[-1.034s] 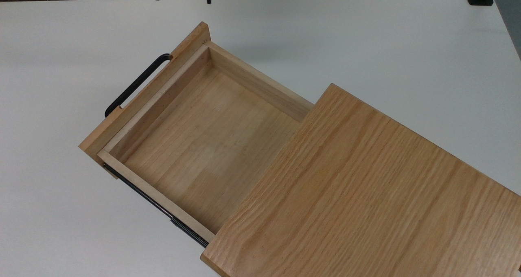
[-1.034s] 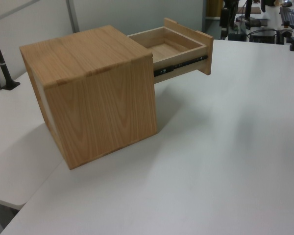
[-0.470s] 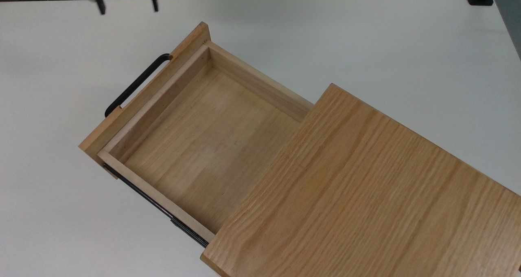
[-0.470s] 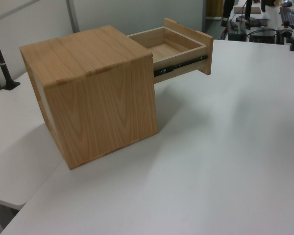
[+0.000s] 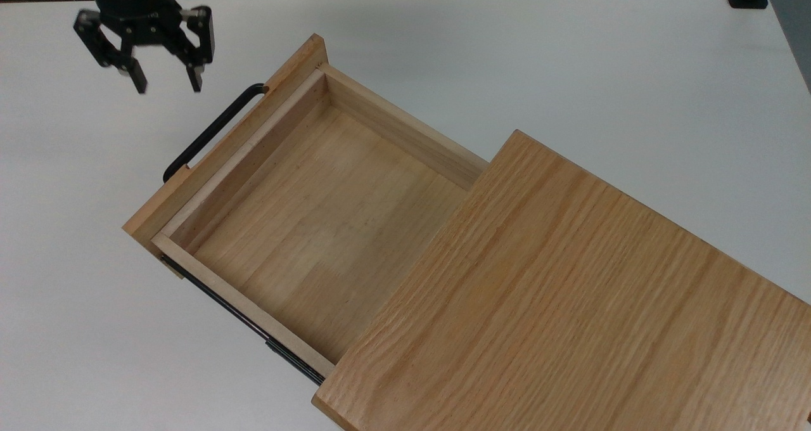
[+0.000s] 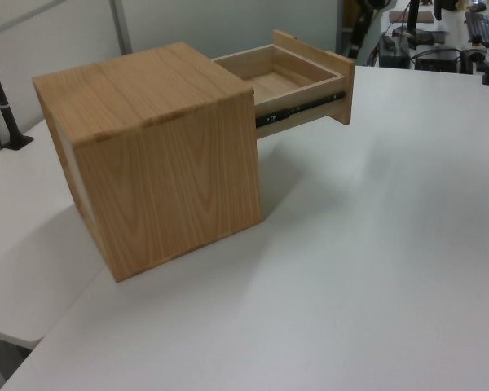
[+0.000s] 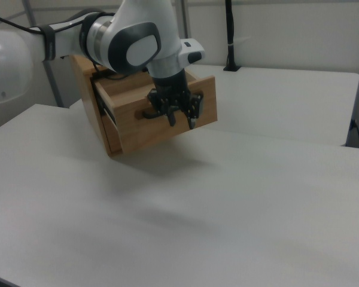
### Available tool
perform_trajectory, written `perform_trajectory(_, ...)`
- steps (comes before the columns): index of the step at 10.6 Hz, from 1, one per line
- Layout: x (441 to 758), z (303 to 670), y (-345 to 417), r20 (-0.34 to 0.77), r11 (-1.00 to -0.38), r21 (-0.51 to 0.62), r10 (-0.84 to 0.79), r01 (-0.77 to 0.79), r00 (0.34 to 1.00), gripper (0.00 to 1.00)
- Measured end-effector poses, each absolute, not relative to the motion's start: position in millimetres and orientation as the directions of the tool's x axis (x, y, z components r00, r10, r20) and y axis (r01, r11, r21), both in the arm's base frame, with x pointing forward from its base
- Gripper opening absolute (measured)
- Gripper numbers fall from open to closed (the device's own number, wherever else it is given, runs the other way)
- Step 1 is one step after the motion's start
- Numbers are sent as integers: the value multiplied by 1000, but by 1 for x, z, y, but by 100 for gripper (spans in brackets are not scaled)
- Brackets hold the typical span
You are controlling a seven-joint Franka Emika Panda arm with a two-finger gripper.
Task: Close the drawer by sliding it
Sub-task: 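Move the gripper down to the open drawer's front panel near the black handle, then push the drawer front with the gripper, sliding the drawer into the cabinet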
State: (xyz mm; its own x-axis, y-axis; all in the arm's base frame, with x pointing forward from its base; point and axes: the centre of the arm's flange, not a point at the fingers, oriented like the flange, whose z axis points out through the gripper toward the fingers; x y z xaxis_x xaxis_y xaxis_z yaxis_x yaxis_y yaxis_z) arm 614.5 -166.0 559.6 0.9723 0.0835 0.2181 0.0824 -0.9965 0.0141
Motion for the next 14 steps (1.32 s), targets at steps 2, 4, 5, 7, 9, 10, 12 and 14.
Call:
perform_trajectory(2, 622, 558, -171, 263, -999, -30, 18, 26, 965, 30)
perform_trajectory(4, 635, 554, -165, 301, -999, -36, -18, -8, 954, 2)
perform_trajectory(5, 645, 551, -155, 311, -999, -38, -23, -12, 950, 0)
perform_trajectory(7, 660, 546, -138, 325, -999, -38, -13, -1, 946, 0)
perform_trajectory(9, 665, 545, -126, 335, -999, -37, 0, 13, 942, 0)
perform_trajectory(10, 666, 546, -122, 340, -999, -52, -14, 4, 940, 0)
perform_trajectory(12, 674, 546, -107, 376, -996, -81, -57, -29, 925, 0)
perform_trajectory(14, 685, 542, -85, 413, -993, -100, -98, -62, 906, 0)
